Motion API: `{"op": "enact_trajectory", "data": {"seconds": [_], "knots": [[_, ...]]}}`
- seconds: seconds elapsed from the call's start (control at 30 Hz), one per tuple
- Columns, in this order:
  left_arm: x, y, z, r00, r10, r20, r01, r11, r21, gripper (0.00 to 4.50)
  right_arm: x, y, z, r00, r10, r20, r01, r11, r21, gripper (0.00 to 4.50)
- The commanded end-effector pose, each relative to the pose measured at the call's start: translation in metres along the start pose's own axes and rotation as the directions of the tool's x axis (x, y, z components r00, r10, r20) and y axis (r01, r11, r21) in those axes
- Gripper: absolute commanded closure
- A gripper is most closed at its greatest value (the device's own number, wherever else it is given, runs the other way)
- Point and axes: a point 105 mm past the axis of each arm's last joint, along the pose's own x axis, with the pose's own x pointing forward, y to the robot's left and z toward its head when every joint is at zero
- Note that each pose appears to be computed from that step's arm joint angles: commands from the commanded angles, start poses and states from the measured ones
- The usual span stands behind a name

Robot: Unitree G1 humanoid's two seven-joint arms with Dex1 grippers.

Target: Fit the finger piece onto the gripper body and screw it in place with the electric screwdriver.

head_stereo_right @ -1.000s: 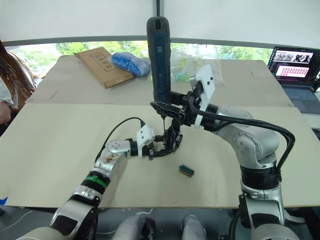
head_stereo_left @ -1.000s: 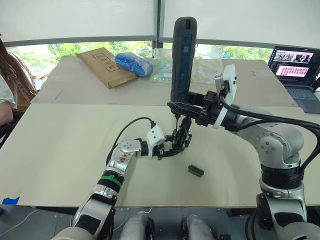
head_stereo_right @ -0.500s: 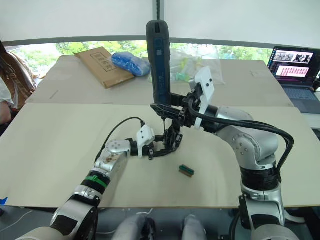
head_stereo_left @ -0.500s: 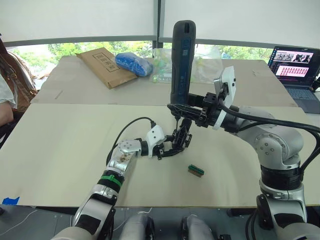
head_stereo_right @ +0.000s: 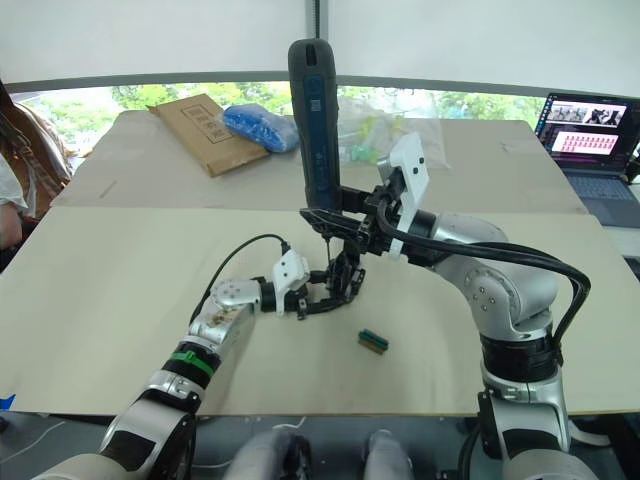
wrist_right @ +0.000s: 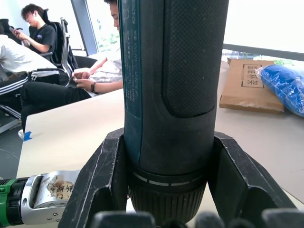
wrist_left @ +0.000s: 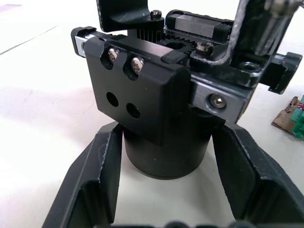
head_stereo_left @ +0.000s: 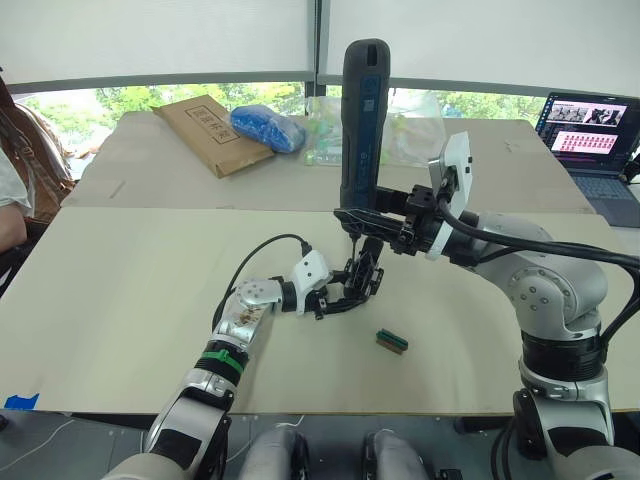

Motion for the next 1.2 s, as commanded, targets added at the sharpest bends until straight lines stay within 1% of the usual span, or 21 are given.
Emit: {"op": "enact_trajectory", "data": {"seconds": [0.03, 0.37, 0.63, 0.93, 1.2], "knots": [[0.004, -0.001, 0.009, 1.0, -0.015, 0.019, 0.014, 0.999, 0.043, 2.2, -0.001, 0.01, 0.018, 0.997, 0.034, 0.066, -0.029, 0.996, -0.085, 2.57], [0.004, -0.001, 0.009, 1.0, -0.016, 0.019, 0.015, 0.999, 0.043, 2.2, -0.001, 0.01, 0.017, 0.997, 0.04, 0.061, -0.033, 0.994, -0.101, 2.57], [0.004, -0.001, 0.009, 1.0, -0.015, 0.018, 0.014, 0.999, 0.042, 2.2, 0.001, 0.011, 0.026, 0.996, 0.048, 0.077, -0.04, 0.993, -0.11, 2.57], [0.004, -0.001, 0.009, 1.0, -0.015, 0.019, 0.014, 0.999, 0.041, 2.2, 0.001, 0.011, 0.028, 0.996, 0.047, 0.082, -0.038, 0.993, -0.108, 2.57], [0.004, -0.001, 0.009, 1.0, -0.014, 0.019, 0.013, 0.999, 0.042, 2.2, 0.0, 0.01, 0.023, 0.997, 0.045, 0.065, -0.037, 0.993, -0.111, 2.57]]}}
